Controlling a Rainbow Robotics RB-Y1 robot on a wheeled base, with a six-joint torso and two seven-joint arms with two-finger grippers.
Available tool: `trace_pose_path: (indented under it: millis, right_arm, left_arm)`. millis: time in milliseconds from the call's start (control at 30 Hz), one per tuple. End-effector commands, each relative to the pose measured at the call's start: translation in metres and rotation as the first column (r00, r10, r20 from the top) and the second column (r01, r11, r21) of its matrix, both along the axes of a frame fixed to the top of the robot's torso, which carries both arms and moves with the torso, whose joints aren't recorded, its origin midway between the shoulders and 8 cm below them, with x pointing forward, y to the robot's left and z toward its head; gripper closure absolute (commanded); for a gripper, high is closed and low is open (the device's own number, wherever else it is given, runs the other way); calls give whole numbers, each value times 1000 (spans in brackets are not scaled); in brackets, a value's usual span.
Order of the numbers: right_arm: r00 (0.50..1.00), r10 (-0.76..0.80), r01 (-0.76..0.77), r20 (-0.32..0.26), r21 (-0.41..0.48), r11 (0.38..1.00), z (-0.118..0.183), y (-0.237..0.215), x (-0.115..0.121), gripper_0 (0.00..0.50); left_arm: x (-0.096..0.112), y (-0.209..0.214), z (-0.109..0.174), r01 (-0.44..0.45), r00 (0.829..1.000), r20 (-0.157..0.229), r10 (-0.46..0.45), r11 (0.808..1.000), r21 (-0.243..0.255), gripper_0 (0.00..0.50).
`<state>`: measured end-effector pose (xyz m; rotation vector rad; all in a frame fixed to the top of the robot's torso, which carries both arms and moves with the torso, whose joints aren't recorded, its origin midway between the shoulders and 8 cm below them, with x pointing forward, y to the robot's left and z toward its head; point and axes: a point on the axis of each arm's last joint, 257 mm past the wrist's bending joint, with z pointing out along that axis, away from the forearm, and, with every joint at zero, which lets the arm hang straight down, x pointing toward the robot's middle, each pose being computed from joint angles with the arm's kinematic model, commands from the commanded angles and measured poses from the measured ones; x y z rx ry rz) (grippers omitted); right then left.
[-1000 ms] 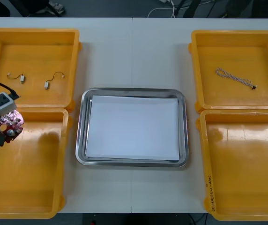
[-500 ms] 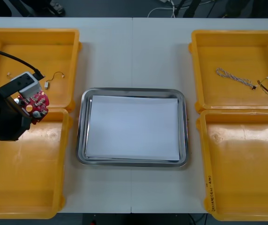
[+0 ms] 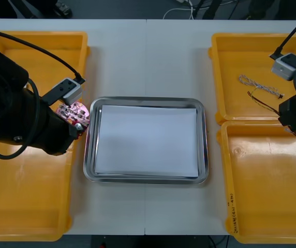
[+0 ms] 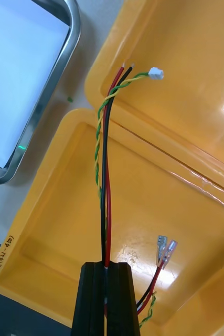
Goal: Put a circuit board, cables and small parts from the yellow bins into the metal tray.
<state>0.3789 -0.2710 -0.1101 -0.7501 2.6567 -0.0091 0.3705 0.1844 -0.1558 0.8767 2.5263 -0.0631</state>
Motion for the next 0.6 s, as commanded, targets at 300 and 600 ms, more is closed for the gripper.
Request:
trace_pose_path:
  millis: [300,600]
  right_arm:
    - [987,154,-150,41,-91,984,15,20,5,500]
    - [975,221,-217,38,-83,973,9,43,4,500]
  left_arm:
    - [-16,-50,-13,54,998,-20,-53,998,24,498]
    - [-12,-59,-38,54,998,-49,-51,997,63,500]
